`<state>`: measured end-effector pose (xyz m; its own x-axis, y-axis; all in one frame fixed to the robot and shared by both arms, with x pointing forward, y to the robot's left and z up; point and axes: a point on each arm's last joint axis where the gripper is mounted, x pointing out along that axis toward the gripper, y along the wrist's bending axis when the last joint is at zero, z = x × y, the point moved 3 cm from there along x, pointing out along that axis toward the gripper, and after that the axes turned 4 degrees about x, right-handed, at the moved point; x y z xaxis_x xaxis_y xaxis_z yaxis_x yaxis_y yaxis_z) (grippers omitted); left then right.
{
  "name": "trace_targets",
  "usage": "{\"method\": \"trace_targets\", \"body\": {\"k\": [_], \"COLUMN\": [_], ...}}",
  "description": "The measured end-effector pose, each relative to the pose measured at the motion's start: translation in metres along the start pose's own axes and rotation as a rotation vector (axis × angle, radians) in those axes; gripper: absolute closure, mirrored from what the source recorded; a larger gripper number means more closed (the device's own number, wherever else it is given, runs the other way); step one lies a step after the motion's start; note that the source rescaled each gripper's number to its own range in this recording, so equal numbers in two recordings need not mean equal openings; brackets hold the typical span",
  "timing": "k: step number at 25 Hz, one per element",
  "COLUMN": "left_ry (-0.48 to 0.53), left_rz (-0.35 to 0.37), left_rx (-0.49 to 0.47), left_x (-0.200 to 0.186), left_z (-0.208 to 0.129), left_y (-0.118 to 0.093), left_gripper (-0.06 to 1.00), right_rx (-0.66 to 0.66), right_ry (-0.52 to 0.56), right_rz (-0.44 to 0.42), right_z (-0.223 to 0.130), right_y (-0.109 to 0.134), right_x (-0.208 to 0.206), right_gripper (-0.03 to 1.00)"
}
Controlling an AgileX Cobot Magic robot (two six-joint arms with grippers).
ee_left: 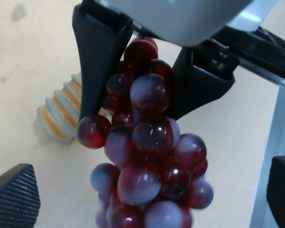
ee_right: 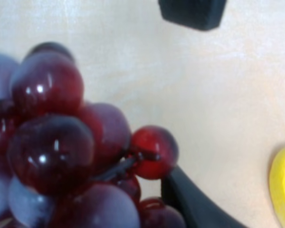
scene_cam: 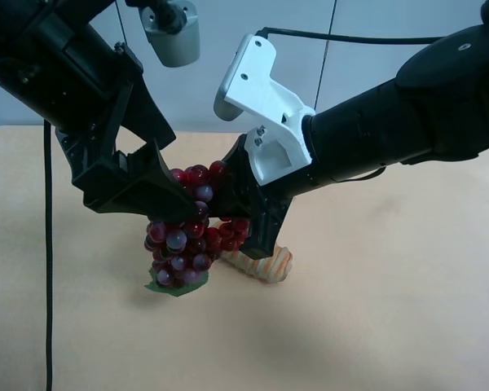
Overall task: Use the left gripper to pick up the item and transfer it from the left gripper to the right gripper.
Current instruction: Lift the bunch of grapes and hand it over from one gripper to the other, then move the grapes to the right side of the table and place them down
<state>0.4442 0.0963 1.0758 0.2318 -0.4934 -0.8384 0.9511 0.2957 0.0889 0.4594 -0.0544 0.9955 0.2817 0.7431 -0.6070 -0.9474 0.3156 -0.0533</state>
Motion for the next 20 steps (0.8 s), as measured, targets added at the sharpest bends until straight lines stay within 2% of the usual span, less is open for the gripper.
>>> {"method": "trace_targets", "body": {"k": [8, 16, 18, 20], "left_ry": [0.058, 0.097, 0.08, 0.06], "left_rz": [0.027, 0.204, 0.248, 0.282], "left_rx": [0.015, 0.026, -0.009, -0.091], "left_x": [-0.005, -0.048, -0.063, -0.077], "left_z": [-0.008, -0.023, -0.027, -0.034], "left_y": [0.001, 0.005, 0.005, 0.005], "left_gripper": [-0.05, -0.05, -0.05, -0.05], "right_rx": [0.0, 0.0, 0.0, 0.0], "right_ry": [0.0, 0.0, 0.0, 0.0], "right_rz": [0.0, 0.0, 0.0, 0.0], "right_z": [0.0, 0.0, 0.0, 0.0], "right_y": [0.0, 0.0, 0.0, 0.0], "right_x": [0.0, 0.0, 0.0, 0.0], "right_gripper": [0.95, 0.95, 0.95, 0.95]}}
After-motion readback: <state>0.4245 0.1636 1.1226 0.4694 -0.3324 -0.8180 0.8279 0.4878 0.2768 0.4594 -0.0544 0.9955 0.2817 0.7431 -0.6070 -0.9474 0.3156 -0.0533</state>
